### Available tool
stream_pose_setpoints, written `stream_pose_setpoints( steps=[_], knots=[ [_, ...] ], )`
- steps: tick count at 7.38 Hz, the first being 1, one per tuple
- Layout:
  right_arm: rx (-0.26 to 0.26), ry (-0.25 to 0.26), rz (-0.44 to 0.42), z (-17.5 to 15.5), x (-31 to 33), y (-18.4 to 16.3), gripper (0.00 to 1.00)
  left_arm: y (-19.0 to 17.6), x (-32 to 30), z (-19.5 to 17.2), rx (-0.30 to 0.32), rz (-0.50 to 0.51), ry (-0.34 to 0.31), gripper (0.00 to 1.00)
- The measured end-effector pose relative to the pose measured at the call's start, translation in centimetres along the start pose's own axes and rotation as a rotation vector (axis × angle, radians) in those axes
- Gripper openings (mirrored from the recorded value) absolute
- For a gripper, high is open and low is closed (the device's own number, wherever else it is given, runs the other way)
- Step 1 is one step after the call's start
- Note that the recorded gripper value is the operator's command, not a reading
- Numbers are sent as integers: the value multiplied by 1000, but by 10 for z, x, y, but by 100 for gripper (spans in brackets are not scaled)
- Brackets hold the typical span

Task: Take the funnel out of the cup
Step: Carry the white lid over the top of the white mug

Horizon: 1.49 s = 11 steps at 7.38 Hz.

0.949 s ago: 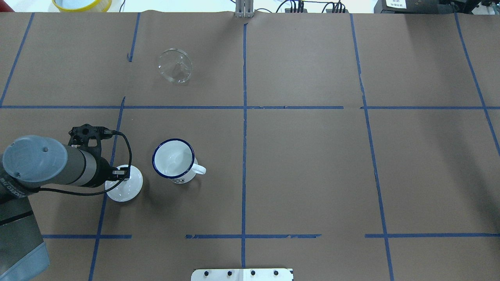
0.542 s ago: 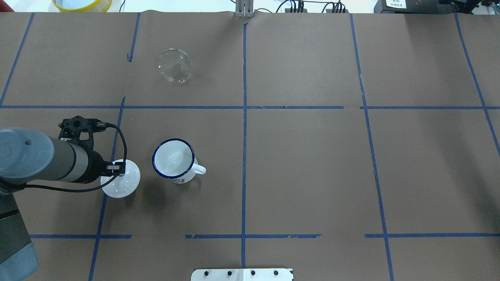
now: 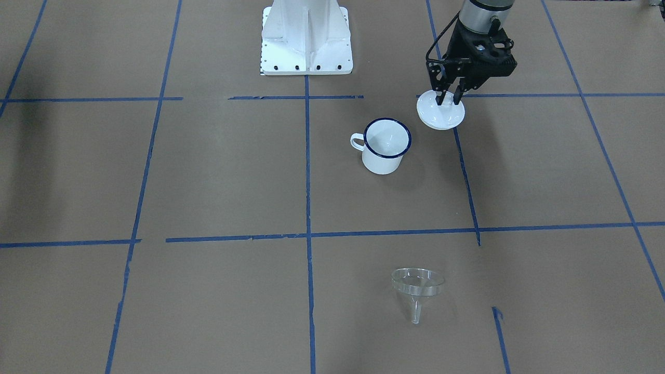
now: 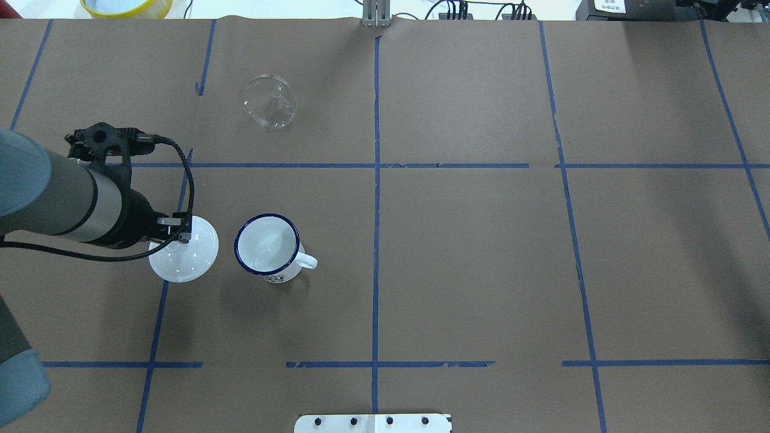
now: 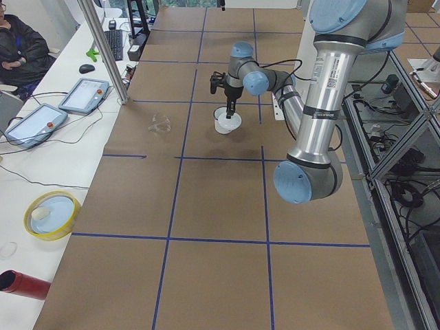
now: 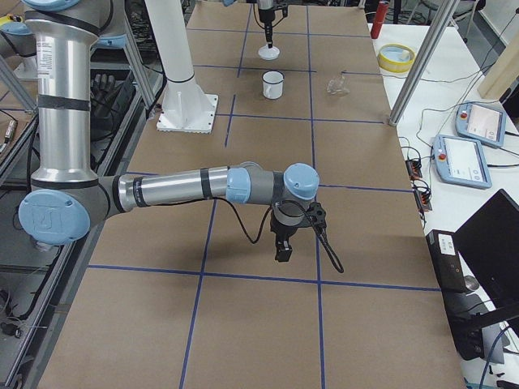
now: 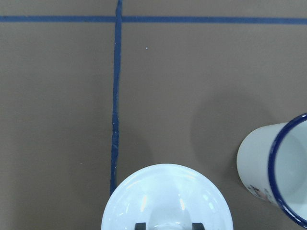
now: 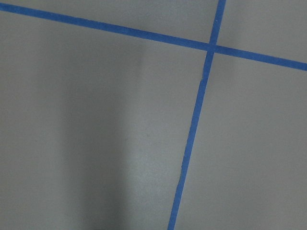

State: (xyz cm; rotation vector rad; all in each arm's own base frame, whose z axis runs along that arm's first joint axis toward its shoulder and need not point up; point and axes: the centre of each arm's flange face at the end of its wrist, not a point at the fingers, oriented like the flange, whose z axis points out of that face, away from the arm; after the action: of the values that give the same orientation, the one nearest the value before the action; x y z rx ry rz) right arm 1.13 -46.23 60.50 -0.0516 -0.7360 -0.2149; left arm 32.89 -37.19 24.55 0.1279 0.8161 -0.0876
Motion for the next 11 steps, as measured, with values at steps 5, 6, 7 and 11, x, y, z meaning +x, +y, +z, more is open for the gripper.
stream_pose_setpoints(
  steps=[5,6,7,11],
  knots=[
    [0,0,0,0,0,0,100,-34,71,30,-50,-18,-15,0],
    [-1,0,1,0,0,0,100,-36,75,34,-51,-22,-16,0],
    [-1,0,1,0,0,0,100,-37,80,40,-53,-33,-12,0],
    [0,0,0,0,0,0,100,-25,91,56,-73,-55,-5,0]
  ],
)
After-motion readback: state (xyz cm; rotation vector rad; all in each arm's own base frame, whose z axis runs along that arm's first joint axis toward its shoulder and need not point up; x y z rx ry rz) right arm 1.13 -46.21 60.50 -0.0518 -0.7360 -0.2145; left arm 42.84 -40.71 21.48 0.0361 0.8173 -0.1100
